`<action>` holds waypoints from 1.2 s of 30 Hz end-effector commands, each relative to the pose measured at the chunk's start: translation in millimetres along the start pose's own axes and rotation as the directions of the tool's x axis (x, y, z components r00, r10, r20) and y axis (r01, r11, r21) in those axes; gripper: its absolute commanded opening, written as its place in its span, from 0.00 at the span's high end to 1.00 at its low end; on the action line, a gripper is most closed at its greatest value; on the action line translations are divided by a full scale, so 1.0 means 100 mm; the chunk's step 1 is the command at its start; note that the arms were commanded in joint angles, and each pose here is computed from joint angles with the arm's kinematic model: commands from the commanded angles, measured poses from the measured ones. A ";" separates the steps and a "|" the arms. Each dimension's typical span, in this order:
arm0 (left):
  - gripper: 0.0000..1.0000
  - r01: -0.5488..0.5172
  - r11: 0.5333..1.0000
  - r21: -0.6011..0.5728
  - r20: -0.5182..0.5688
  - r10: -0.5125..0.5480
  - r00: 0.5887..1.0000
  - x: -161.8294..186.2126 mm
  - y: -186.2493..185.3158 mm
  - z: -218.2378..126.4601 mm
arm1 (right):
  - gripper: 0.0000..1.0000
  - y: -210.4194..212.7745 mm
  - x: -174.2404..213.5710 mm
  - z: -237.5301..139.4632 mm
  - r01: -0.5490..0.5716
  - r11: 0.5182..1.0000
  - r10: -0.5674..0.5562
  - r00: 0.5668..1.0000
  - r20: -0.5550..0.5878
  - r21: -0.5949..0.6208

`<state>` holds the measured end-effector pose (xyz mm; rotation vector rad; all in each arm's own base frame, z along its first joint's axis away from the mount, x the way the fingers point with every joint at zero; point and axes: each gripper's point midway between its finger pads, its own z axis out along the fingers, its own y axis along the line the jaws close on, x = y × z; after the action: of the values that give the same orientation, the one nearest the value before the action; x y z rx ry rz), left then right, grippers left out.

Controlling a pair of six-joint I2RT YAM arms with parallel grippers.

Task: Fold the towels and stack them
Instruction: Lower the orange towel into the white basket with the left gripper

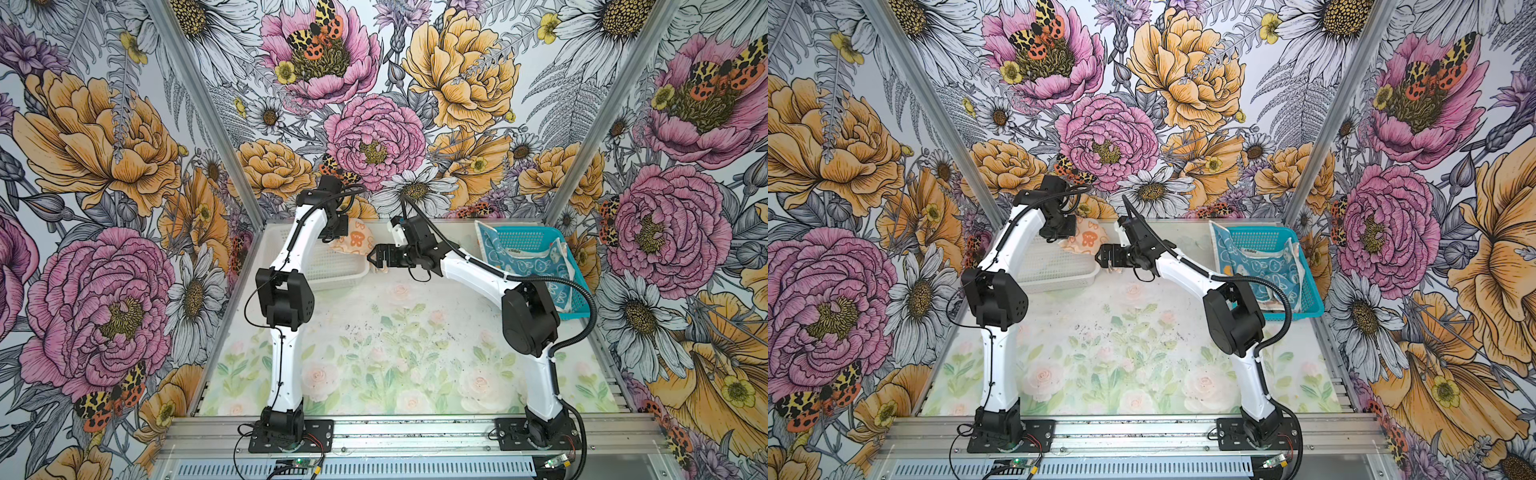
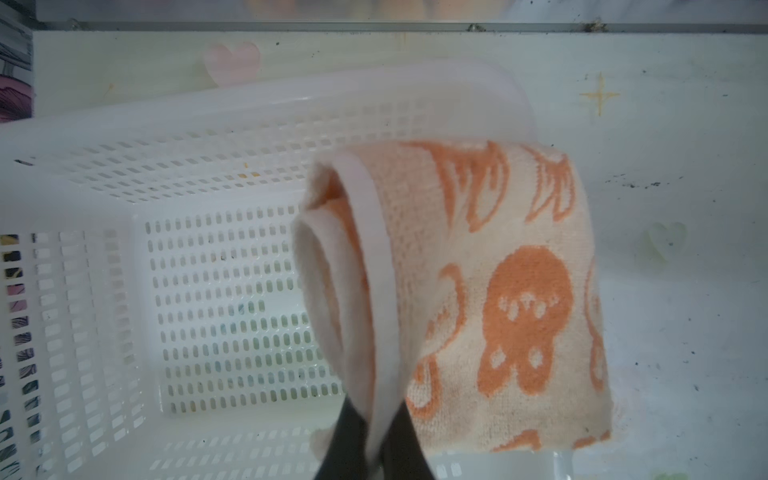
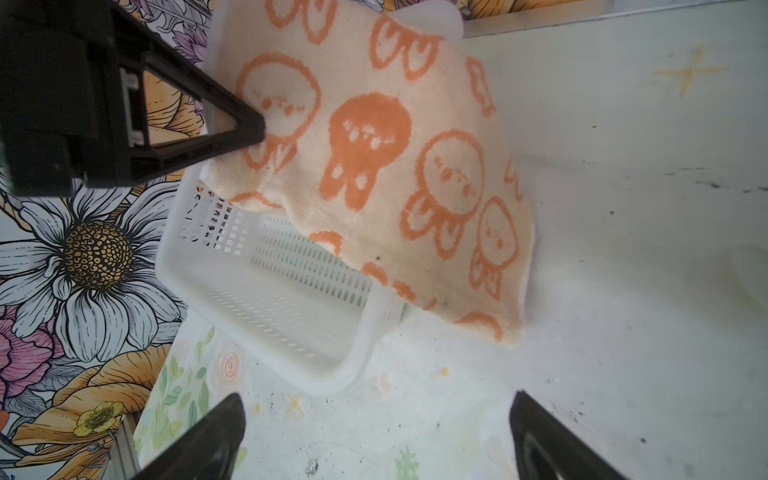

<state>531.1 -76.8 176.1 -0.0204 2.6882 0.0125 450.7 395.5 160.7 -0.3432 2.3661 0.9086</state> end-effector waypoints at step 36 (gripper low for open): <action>1.00 -0.017 0.976 -0.217 -0.207 -0.029 0.978 0.59 1.04 0.50 | 0.08 -0.47 0.14 0.53 -0.103 0.970 0.097 0.995 0.038 0.220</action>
<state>496.7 6.7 111.3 -0.1078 2.8871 0.2063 477.1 401.0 109.9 -0.1505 2.4287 0.7203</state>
